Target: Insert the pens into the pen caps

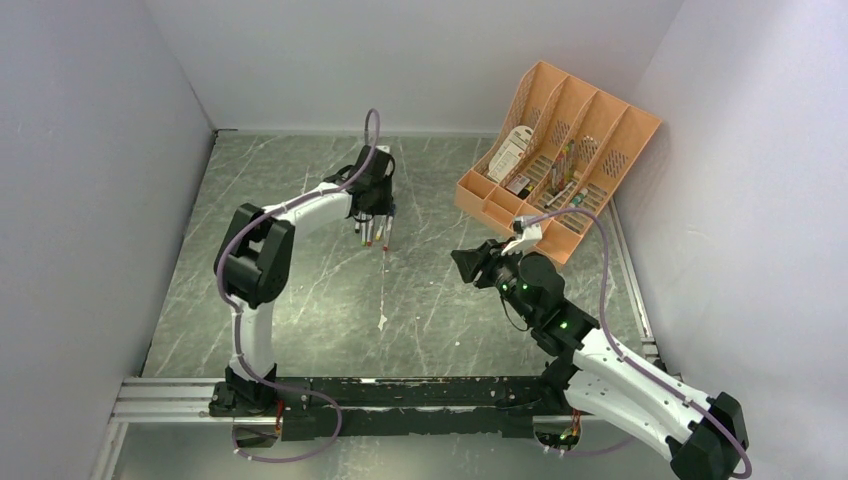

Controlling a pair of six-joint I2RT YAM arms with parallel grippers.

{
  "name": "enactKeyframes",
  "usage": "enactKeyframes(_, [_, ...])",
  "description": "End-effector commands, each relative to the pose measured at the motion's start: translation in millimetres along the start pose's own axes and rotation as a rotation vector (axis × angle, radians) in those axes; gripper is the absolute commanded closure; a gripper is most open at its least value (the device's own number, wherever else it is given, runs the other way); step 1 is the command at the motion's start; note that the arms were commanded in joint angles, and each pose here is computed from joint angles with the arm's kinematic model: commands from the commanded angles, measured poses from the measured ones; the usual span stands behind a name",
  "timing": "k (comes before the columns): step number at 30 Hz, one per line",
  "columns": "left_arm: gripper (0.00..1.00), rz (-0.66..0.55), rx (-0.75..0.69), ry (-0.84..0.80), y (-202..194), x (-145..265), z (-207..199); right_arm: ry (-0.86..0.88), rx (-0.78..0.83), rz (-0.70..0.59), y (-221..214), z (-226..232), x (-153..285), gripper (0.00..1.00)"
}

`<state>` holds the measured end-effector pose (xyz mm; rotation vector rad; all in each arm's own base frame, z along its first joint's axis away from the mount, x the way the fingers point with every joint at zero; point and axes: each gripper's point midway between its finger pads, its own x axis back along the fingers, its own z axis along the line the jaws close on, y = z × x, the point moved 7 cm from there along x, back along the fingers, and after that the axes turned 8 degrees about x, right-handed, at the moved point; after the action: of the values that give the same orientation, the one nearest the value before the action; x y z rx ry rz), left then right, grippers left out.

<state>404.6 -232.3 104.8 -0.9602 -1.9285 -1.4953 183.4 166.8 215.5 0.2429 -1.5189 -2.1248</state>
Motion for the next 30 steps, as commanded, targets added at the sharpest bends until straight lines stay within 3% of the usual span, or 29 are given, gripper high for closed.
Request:
enactKeyframes(1, [0.93,-0.087,-0.045,-0.165,20.0,37.1,-46.1,0.003,-0.006,-0.017,1.1,0.2,-0.5,0.57])
enactKeyframes(6, [0.93,-0.017,-0.051,-0.196,5.6,20.1,-54.7,0.004,-0.012,-0.027,6.2,1.6,2.3,0.57])
enactKeyframes(20, [0.93,0.088,-0.040,-0.057,-24.1,-41.1,-17.4,-0.015,0.001,-0.021,4.4,-1.9,4.4,0.57])
enactKeyframes(30, [0.93,0.080,-0.023,0.043,-21.2,-38.9,17.6,-0.011,-0.001,-0.014,-0.2,-2.2,-0.3,0.57])
